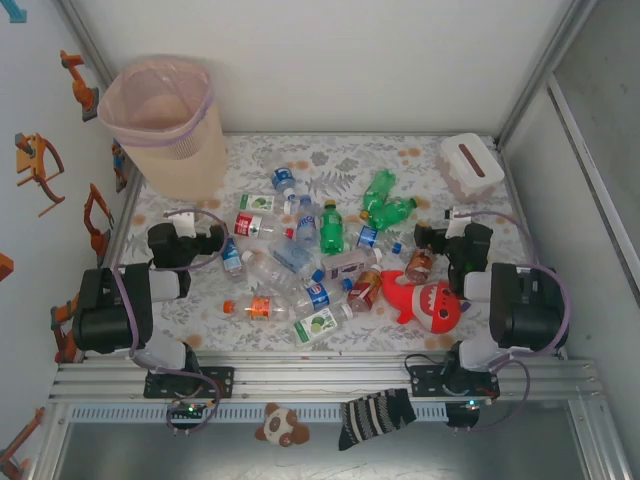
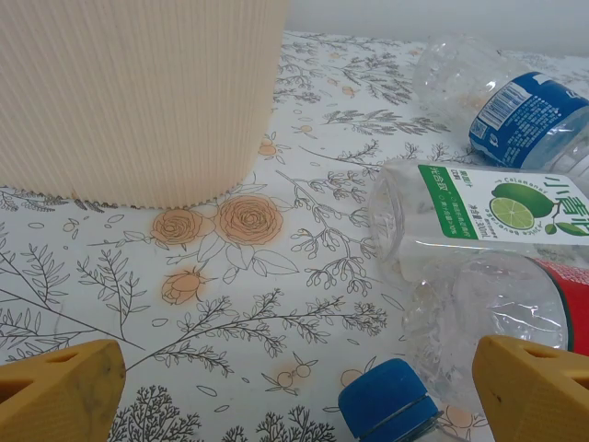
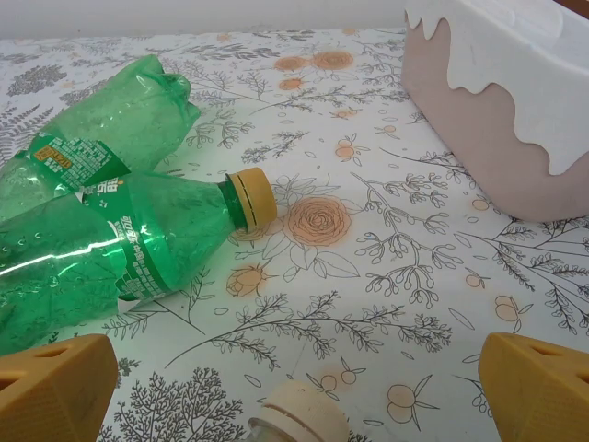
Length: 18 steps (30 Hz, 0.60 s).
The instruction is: Put the plastic bottles in the bin
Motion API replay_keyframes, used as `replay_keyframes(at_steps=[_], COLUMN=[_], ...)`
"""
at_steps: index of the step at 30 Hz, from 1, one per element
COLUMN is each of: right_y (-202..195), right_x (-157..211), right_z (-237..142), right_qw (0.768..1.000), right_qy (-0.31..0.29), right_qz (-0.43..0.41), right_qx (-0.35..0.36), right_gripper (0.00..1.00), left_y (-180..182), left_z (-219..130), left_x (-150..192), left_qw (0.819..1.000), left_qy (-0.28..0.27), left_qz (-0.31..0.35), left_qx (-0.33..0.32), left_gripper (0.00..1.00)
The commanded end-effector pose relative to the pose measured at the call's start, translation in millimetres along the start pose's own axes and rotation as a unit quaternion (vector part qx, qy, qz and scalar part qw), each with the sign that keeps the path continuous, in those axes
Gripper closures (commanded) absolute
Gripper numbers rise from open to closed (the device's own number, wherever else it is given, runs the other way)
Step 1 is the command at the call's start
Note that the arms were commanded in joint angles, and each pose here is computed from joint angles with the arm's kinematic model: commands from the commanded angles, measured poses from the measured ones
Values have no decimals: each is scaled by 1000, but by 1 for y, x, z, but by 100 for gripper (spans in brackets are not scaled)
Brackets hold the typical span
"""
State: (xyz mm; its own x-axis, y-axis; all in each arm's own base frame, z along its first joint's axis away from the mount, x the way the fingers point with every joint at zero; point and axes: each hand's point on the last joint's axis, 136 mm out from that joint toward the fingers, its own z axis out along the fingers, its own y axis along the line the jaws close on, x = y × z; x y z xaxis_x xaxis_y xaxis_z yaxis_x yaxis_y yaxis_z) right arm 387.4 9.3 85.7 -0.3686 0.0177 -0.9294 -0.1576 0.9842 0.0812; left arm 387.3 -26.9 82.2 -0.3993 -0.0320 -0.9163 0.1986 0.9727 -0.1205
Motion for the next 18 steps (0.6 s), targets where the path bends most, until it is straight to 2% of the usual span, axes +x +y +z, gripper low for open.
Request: replay_keyframes(at_steps=[1,18], right_y=[0,0], right_x=[-5,-6], right_z=[0,0], right_qw=[1000,1000], right_qy=[-13,-13], right_qz=[-9,-9], right_qx=[-3,-3], right_gripper=[1,1], left_y=[-3,-3], left_z=[-1,-1], left_x=[-6,-4], left_qw=[1000,1000], left_qy=[-13,-11], left_qz=[9,9], left_qx=[9,7], left_gripper=[3,3])
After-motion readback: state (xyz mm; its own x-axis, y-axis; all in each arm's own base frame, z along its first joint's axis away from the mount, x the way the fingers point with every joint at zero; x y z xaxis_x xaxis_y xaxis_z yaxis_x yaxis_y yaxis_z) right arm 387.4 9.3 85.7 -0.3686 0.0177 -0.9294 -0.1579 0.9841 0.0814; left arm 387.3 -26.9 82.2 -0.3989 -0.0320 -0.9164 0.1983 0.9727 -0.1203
